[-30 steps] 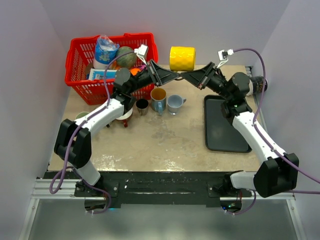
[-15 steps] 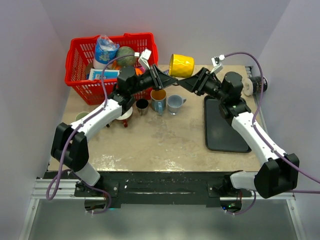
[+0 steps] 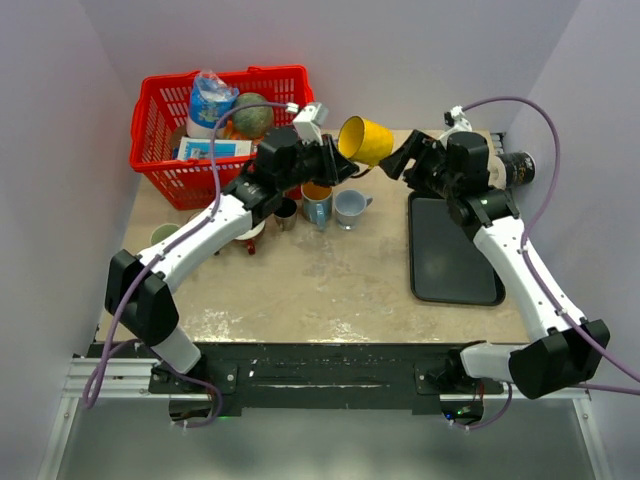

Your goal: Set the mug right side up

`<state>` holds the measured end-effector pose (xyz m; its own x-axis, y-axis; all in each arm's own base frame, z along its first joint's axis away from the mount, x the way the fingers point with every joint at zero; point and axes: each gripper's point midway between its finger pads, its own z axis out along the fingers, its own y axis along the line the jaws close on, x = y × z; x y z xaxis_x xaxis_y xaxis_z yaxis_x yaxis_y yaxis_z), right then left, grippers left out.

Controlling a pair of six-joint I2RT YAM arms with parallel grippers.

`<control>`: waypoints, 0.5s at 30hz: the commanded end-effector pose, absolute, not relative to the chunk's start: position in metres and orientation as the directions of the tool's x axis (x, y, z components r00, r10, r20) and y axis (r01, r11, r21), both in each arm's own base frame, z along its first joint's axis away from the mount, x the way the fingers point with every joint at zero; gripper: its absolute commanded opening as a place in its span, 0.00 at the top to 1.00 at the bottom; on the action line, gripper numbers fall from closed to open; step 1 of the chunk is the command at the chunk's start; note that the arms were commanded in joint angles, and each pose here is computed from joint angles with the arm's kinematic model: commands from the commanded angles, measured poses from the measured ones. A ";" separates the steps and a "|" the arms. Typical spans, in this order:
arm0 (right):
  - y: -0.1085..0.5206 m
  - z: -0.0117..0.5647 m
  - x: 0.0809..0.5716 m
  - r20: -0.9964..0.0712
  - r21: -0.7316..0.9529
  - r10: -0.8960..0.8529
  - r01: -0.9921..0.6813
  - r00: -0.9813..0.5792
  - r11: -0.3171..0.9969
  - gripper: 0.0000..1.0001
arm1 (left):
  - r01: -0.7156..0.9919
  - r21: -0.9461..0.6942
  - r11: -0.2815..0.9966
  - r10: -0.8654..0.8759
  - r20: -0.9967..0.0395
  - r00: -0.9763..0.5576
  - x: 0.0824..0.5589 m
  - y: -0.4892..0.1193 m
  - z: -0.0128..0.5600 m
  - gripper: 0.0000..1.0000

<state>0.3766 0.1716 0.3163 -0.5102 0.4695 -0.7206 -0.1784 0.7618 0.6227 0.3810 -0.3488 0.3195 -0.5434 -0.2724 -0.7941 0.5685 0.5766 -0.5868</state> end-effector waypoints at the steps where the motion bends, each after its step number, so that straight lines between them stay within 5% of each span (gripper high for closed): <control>1: 0.092 0.306 0.374 -0.788 0.430 0.465 0.180 -0.404 0.885 0.26 | 0.661 -0.404 0.633 -0.203 -0.910 -0.362 0.367 -0.364 0.361 1.00; 8: 0.012 0.291 0.343 -0.804 0.311 0.534 0.580 -0.262 0.753 0.25 | 0.609 -0.257 0.750 0.003 -0.920 -0.392 0.363 -0.391 0.293 1.00; 15: -0.028 0.278 0.318 -0.811 0.268 0.554 0.722 -0.189 0.638 0.25 | 0.605 -0.220 0.765 0.085 -0.897 -0.434 0.356 -0.405 0.250 1.00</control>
<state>0.3415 0.0120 0.2642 -0.3300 0.5420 -0.7728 0.5917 0.7567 0.2780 0.3382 -0.4011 0.2157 -0.5383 0.1331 -0.8322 0.6044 0.7491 -0.2711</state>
